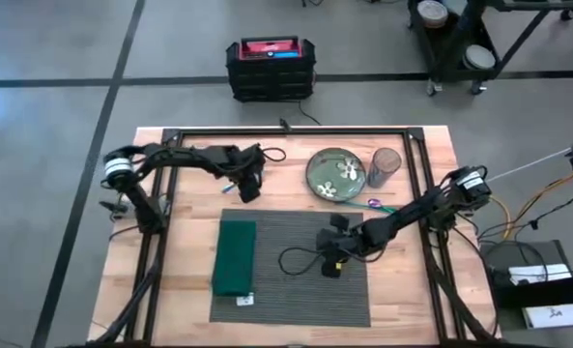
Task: Set table place
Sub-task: Put the iridescent blue fork on top of the green napkin
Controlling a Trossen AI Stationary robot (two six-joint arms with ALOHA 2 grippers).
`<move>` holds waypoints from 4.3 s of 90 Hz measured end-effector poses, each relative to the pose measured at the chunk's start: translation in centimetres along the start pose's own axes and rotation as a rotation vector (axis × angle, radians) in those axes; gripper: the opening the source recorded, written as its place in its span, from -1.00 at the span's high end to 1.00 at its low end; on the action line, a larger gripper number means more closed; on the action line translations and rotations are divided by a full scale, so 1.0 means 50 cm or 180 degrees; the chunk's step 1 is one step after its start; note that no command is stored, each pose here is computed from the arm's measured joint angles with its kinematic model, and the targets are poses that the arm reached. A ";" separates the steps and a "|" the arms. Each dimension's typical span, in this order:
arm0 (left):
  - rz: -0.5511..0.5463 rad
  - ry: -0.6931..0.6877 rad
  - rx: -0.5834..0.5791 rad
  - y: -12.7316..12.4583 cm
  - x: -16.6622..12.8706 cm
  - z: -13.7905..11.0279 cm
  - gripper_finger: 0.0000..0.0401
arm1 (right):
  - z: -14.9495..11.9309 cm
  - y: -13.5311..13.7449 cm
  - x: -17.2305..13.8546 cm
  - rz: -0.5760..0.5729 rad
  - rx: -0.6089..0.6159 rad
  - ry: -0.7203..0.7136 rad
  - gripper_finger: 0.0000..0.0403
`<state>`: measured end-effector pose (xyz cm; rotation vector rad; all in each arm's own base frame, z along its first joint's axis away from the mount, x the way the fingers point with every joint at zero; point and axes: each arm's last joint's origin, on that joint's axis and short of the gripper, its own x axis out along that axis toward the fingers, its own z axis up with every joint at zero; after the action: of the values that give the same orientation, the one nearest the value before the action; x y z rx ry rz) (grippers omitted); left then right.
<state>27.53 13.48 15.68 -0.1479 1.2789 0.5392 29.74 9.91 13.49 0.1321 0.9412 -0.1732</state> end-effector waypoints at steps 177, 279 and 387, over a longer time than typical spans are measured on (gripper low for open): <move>-0.0211 -0.0354 -0.2802 -0.440 -0.252 -0.265 1.00 | 0.005 0.010 -0.002 0.0009 -0.0093 -0.0238 0.93; -0.0325 -0.0323 -0.2307 -0.450 -0.257 -0.254 -0.19 | 0.006 0.007 -0.006 -0.0023 -0.0079 -0.0248 0.93; -0.0017 -0.0129 -0.2343 -0.464 -0.168 -0.250 0.98 | 0.008 0.008 -0.005 -0.0022 -0.0147 -0.0265 0.93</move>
<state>25.80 -14.15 15.47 -0.7471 0.9896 0.9852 29.99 10.26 13.94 0.0785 0.8622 -0.1621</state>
